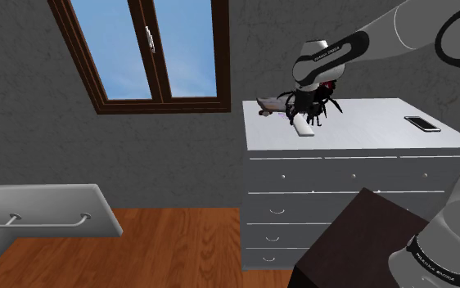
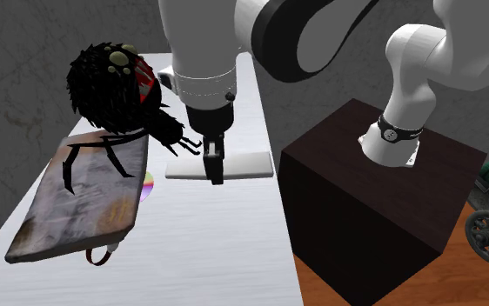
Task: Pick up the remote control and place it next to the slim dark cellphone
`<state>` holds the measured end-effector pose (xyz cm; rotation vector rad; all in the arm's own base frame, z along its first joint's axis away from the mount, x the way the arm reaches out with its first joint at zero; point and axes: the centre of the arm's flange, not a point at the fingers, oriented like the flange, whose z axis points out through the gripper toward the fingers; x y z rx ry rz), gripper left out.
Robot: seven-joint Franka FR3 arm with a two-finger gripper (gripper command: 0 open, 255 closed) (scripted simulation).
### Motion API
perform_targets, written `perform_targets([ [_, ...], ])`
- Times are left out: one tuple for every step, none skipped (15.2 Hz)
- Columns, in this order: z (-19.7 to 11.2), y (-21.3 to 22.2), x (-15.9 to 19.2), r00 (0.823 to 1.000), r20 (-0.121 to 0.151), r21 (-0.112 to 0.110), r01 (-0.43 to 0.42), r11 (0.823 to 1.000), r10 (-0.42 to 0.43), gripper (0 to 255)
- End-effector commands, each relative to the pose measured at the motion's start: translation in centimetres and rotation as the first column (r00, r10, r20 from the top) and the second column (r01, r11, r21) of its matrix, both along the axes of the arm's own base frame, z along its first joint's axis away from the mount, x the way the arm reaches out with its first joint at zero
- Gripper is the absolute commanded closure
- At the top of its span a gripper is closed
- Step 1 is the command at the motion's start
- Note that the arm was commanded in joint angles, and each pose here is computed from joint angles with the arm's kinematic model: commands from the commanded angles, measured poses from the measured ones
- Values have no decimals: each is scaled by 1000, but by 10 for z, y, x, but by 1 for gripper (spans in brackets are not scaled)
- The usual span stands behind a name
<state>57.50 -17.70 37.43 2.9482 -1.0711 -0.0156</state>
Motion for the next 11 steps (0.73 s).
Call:
perform_targets([
  [11,-1,-1,1000,0,0,0,1000,0,255],
  [16,-1,-1,1000,0,0,0,1000,0,255],
  [22,-1,-1,1000,0,0,0,1000,0,255],
  [27,-1,-1,1000,0,0,0,1000,0,255],
  [32,-1,-1,1000,0,0,0,1000,0,255],
  [38,-1,-1,1000,0,0,0,1000,0,255],
  [38,-1,-1,1000,0,0,0,1000,0,255],
  [38,-13,-7,1000,0,0,0,1000,0,255],
  [38,-25,-13,1000,0,0,0,1000,0,255],
  [38,-36,-19,1000,0,0,0,1000,0,255],
  [38,-48,-25,1000,0,0,0,1000,0,255],
])
